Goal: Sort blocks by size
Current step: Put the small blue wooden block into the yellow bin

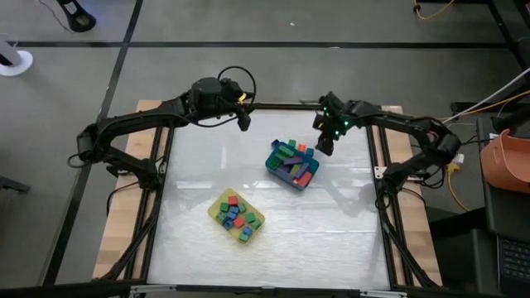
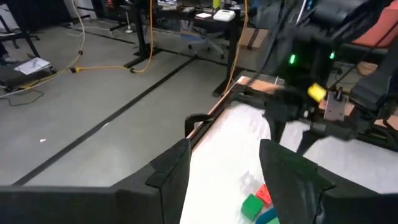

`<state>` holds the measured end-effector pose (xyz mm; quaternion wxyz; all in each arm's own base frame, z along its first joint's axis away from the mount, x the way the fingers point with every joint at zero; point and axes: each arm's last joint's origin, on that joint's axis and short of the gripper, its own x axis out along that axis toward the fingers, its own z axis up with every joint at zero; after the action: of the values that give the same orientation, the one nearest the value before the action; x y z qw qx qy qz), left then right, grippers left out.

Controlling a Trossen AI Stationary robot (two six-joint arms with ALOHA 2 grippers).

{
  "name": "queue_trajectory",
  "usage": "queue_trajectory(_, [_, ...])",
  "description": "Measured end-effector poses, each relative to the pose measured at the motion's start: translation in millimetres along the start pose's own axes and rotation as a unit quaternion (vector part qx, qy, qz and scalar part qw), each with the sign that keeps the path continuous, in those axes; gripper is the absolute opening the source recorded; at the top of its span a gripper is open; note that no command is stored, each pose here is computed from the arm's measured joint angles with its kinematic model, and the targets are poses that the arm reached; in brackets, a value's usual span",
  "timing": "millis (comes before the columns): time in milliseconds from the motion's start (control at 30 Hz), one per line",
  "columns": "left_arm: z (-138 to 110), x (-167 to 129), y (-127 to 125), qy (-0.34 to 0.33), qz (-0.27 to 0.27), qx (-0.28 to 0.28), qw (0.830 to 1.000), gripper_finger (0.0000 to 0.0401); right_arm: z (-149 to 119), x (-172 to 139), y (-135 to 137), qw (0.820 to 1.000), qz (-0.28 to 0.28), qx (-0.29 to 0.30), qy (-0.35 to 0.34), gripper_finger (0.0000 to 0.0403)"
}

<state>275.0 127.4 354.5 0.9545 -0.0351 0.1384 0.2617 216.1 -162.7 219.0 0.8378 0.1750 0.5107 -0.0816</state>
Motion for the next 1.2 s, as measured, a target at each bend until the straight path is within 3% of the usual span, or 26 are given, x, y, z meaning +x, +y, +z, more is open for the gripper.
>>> queue_trajectory(100, [-0.1,0.1,0.0,0.000,0.000,0.000,1.000,0.0180,-10.2,16.2,-3.3,1.000,0.007,0.008,0.020,0.0223])
queue_trajectory(533, [-2.3,0.1,0.0,0.012,0.000,0.001,1.000,0.0180,-14.7,38.1,5.2,0.999,0.014,-0.030,-0.021,0.0223])
queue_trajectory(1200, [-2.3,0.1,0.0,0.012,0.000,0.001,1.000,0.0180,-28.4,59.9,15.0,0.997,-0.025,-0.066,-0.036,0.0223])
